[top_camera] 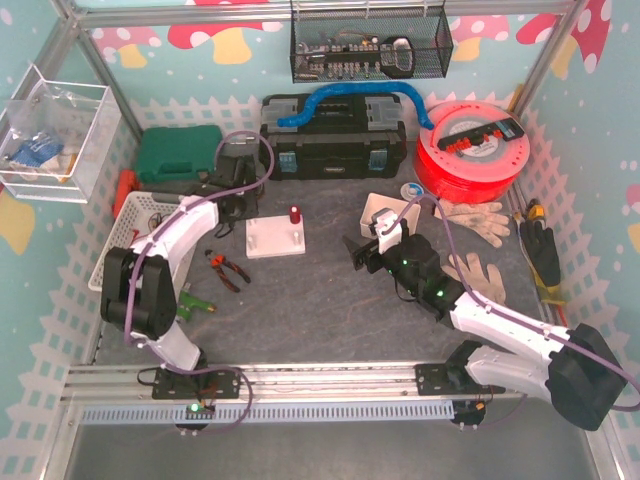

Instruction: Install the large spring

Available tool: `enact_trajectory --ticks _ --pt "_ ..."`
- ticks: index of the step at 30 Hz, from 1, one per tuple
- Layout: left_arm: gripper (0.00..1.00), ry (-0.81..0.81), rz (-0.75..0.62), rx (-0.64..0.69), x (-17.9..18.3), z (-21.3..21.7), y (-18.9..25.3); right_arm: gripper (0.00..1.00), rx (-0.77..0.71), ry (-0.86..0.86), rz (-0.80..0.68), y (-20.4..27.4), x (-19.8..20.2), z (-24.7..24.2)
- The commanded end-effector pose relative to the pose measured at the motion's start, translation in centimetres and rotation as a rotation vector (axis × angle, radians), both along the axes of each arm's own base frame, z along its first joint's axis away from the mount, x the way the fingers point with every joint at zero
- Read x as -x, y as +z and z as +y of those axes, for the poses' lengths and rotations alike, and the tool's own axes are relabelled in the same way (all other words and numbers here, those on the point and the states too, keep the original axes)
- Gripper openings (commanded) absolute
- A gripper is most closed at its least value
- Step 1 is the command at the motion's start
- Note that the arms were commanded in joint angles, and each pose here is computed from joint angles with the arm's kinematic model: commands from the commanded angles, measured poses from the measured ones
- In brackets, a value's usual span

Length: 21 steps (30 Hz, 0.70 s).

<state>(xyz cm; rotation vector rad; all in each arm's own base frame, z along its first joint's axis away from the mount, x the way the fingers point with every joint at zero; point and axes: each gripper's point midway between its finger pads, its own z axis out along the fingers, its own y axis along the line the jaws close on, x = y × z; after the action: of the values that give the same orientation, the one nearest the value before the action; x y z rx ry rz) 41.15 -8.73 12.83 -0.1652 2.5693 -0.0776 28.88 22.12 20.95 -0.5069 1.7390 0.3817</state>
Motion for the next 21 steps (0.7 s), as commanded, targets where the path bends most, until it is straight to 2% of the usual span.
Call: enact_trajectory --ticks 1,19,21 --pt "0.00 0.004 -0.039 -0.017 -1.3 0.4 1.5 1.00 0.005 -0.015 0.008 -0.3 0.0 -0.3" --pt "0.00 -0.010 -0.013 0.003 -2.2 -0.4 -0.1 1.00 0.021 -0.009 0.020 -0.7 -0.1 -0.1" --pt "0.03 -0.013 -0.002 0.004 -2.2 -0.5 -0.6 1.00 0.022 -0.011 0.022 -0.8 -0.1 -0.1"
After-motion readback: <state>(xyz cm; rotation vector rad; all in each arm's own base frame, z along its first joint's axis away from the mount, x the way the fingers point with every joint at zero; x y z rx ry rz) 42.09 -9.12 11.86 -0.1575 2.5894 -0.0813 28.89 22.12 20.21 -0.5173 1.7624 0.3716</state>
